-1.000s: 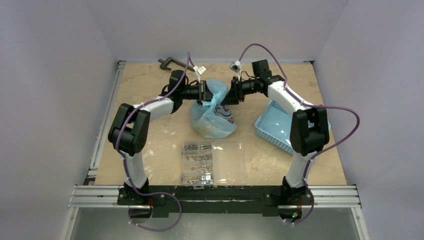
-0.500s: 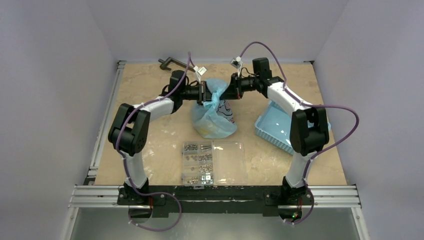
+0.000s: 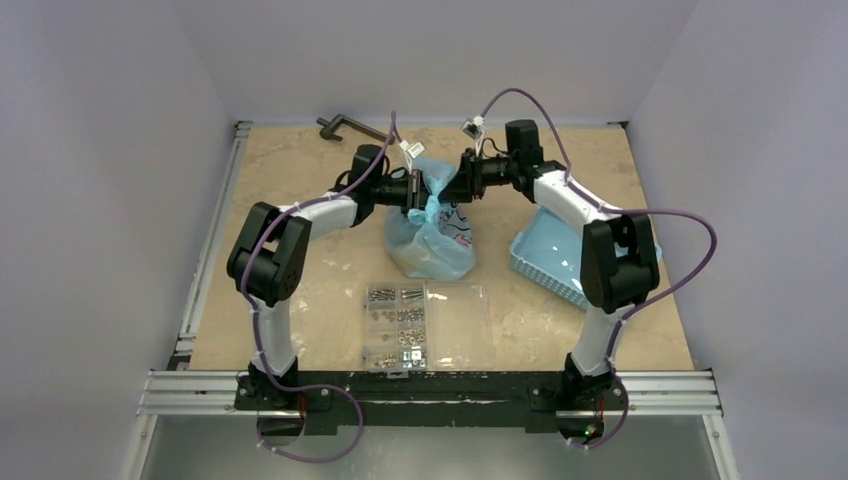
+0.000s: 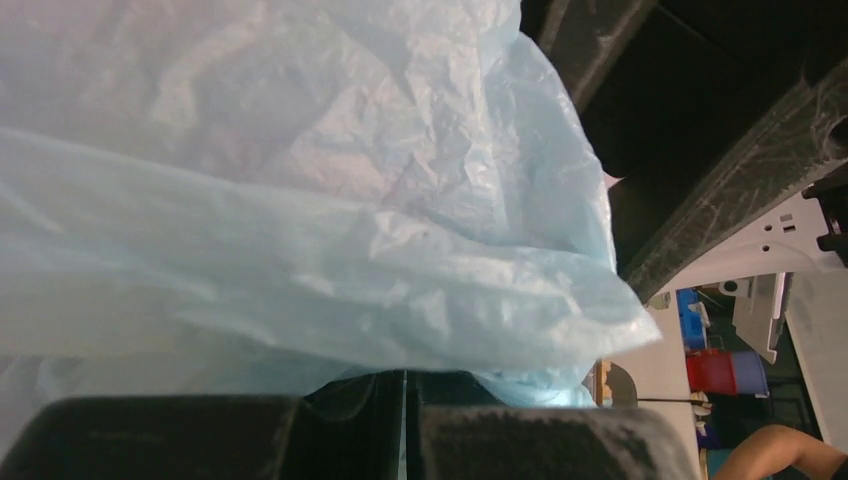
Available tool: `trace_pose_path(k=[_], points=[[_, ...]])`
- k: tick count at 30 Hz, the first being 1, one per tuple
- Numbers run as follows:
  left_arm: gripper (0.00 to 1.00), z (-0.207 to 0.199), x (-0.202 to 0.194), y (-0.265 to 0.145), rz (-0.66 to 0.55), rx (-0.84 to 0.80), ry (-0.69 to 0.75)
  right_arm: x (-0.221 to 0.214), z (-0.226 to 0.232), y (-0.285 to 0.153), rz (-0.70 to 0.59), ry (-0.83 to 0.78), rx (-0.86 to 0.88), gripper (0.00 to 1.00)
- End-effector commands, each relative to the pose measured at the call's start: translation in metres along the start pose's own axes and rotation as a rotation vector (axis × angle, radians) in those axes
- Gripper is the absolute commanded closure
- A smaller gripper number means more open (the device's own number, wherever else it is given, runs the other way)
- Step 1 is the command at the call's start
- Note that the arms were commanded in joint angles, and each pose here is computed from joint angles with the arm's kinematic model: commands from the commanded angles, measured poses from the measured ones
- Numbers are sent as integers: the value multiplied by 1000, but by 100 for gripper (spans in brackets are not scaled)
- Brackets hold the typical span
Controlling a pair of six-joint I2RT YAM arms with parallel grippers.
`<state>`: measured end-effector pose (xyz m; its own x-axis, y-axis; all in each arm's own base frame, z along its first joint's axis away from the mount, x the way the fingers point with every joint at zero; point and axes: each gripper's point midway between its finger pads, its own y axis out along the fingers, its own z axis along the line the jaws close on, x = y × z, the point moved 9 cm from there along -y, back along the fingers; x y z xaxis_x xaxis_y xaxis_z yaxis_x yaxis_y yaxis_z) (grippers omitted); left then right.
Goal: Place the fake fruits into the plastic bag and tie a complex knot
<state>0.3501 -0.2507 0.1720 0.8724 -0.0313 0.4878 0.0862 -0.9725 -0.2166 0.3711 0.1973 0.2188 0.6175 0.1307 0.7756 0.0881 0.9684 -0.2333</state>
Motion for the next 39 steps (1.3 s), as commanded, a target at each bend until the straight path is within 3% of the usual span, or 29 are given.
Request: trace_pose_path(k=[1,3,8,9,13,16,18,23,32,35,39], points=[[100,-14,17,-1,-35,-58,67,17,24,-35,-15,-69,4,59],[100,-16,16,-2,-35,-65,72,26,22,-52,-37,-64,-30,52],[100,-19,18,-2,-42,-72,81,25,20,-80,-40,-37,-92,53],[100,-20,18,-2,-43,-73,81,19,19,-81,-31,-25,-102,56],[100,-20,18,-3,-44,-78,86,-5,4,-76,7,17,-186,82],[100,-22,18,-3,-45,-85,92,-11,-3,-62,24,2,-213,87],[100,-21,17,-2,-44,-85,93,-9,-6,-52,9,9,-191,84],[100,-20,16,-2,-38,-76,100,7,5,-35,-48,-3,-91,60],[100,-26,11,10,-18,-104,117,13,12,-1,-48,-51,-44,55],[100,-26,9,14,-5,-110,117,17,13,12,-65,-67,-25,63],[100,-19,4,15,11,-79,101,28,27,18,-103,-68,16,81]])
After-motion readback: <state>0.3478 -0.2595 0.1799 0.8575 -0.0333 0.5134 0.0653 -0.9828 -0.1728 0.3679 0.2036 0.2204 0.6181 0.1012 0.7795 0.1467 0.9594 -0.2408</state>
